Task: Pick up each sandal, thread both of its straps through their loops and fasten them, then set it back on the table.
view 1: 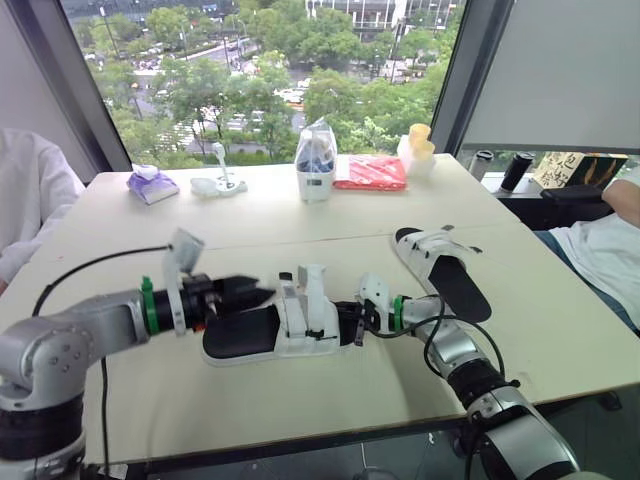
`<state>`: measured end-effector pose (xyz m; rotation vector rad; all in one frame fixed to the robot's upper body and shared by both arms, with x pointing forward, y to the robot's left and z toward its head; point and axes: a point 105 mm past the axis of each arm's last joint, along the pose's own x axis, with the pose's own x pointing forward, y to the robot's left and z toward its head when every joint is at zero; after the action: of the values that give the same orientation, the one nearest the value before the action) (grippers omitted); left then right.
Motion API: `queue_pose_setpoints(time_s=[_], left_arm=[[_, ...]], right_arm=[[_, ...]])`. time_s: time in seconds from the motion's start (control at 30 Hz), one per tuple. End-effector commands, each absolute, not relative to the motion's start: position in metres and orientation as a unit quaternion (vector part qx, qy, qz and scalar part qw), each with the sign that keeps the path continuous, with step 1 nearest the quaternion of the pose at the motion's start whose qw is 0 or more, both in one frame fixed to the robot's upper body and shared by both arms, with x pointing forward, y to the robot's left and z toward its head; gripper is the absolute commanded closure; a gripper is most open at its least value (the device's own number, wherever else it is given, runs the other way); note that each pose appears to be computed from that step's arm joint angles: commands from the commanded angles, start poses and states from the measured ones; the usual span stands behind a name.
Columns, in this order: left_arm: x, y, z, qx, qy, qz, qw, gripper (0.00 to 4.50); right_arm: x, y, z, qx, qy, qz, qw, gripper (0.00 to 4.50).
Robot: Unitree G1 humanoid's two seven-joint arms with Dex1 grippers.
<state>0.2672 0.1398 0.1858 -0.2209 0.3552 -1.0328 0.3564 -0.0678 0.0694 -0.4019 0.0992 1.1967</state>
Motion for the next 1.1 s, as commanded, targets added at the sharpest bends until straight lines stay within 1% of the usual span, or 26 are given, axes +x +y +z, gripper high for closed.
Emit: queue_pose_setpoints(time_s=[0.03,0.2,0.33,0.53,0.63,0.67,0.77,0.8,0.9,1.0,1.1], left_arm=[[0.267,0.123,0.182,-0.09,0.153,-0.513,0.84,1.2],[0.278,0.104,0.169,-0.092,0.154,-0.534,0.826,1.2],[0.291,0.093,0.159,-0.073,0.156,-0.542,0.823,1.2],[0.307,0.073,0.162,-0.09,0.14,-0.564,0.809,1.2],[0.308,0.065,0.16,-0.084,0.139,-0.579,0.799,2.04],[0.308,0.063,0.161,-0.084,0.139,-0.581,0.798,2.49],[0.309,0.061,0.162,-0.082,0.135,-0.584,0.796,4.12],[0.309,0.062,0.163,-0.084,0.133,-0.585,0.795,4.47],[0.308,0.062,0.173,-0.113,0.127,-0.591,0.788,4.47],[0.315,0.061,0.191,-0.165,0.112,-0.587,0.785,4.47],[0.324,0.061,0.193,-0.185,0.114,-0.575,0.789,4.47]], right_arm=[[0.335,-0.083,0.003,-0.191,0.176,0.558,0.788,4.5],[0.335,-0.081,0.004,-0.19,0.174,0.558,0.789,4.5],[0.335,-0.082,0.005,-0.19,0.173,0.556,0.79,4.5],[0.335,-0.082,0.004,-0.187,0.172,0.551,0.795,4.5],[0.334,-0.081,0.004,-0.185,0.171,0.55,0.796,4.5],[0.334,-0.081,0.004,-0.184,0.171,0.549,0.797,4.5],[0.334,-0.08,0.003,-0.182,0.17,0.548,0.799,4.5],[0.333,-0.08,0.003,-0.182,0.169,0.547,0.799,4.5],[0.332,-0.081,0.002,-0.182,0.171,0.547,0.799,4.5],[0.331,-0.081,0.001,-0.182,0.172,0.548,0.799,4.5],[0.331,-0.079,0.001,-0.182,0.171,0.548,0.798,4.5]])
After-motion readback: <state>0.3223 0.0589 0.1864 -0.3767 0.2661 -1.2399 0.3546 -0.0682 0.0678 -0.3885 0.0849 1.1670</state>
